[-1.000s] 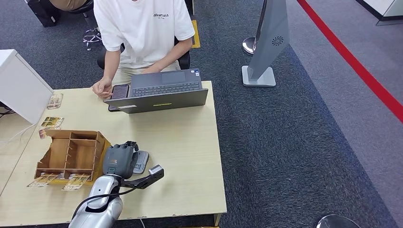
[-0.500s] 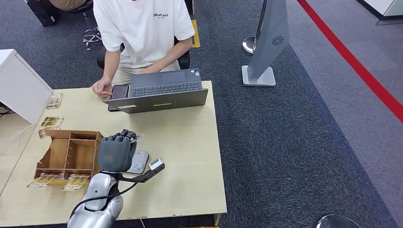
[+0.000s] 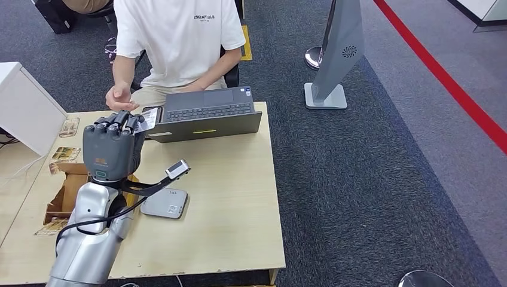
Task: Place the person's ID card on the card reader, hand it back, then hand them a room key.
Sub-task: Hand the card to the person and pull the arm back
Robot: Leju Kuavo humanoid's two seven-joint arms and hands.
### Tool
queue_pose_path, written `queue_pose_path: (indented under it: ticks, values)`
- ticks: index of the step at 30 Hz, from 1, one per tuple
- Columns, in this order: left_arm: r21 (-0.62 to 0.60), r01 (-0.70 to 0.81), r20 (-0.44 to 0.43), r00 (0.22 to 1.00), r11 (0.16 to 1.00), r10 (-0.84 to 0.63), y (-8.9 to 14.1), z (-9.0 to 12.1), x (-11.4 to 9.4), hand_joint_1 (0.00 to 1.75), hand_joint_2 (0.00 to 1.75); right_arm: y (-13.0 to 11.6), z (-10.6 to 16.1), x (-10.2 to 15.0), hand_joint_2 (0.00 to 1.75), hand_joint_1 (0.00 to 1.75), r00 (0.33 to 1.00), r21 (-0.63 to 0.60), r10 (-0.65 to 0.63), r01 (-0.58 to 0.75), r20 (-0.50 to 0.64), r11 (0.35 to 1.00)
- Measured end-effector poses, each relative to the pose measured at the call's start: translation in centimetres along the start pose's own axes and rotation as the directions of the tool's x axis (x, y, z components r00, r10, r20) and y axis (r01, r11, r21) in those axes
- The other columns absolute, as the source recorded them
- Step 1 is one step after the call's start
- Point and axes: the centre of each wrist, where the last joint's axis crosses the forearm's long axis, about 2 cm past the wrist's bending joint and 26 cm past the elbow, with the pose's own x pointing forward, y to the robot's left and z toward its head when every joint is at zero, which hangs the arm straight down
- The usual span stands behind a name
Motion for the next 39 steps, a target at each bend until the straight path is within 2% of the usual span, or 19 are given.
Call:
queue_pose_path:
  ticks: [4,11,14,17,20,23,27,31,39]
  values:
    - [0.013,0.022,-0.003,1.000,1.000,-0.022,0.0,-1.1,-1.0,1.75,1.75,0.0,0.0,0.2,0.00,0.00,1.000,-0.001,0.002,-0.002,0.002,1.000]
    - [-0.012,0.057,-0.018,0.998,0.998,-0.057,-0.5,-1.8,-2.0,1.75,1.75,-0.1,0.0,0.5,0.00,0.00,1.000,-0.002,0.012,-0.012,0.004,1.000]
    - [-0.063,0.143,-0.054,0.988,0.988,-0.146,-1.6,-3.3,-4.5,1.75,1.75,-0.1,0.0,0.9,0.00,0.00,0.999,-0.001,0.034,-0.034,0.000,0.999]
    - [-0.127,0.231,-0.097,0.965,0.965,-0.244,-2.7,-5.3,-8.6,1.75,1.75,-0.2,0.0,1.3,0.00,0.00,0.999,0.004,0.052,-0.052,-0.001,0.999]
    - [-0.189,0.266,-0.143,0.945,0.945,-0.294,-3.1,-6.1,-12.0,1.75,1.75,-0.1,0.0,1.6,0.00,0.00,0.998,0.008,0.056,-0.056,-0.001,0.998]
    - [-0.254,0.273,-0.166,0.933,0.928,-0.320,-3.6,-5.5,-13.8,1.75,1.75,0.0,0.0,1.6,0.00,0.00,0.998,0.009,0.058,-0.058,-0.006,0.998]
    - [-0.311,0.276,-0.168,0.926,0.909,-0.339,-4.1,-4.4,-14.5,1.75,1.75,0.0,0.0,1.7,0.00,0.00,0.998,0.006,0.058,-0.058,-0.010,0.998]
    - [-0.338,0.274,-0.167,0.924,0.900,-0.344,-4.5,-3.9,-14.6,0.00,1.75,0.0,0.0,1.7,0.00,0.00,0.998,0.005,0.058,-0.058,-0.005,0.998]
    - [-0.349,0.225,-0.160,0.942,0.910,-0.294,-4.8,-3.2,-14.4,0.00,1.75,0.0,0.0,1.8,0.00,0.00,0.998,0.006,0.059,-0.059,0.003,0.998]
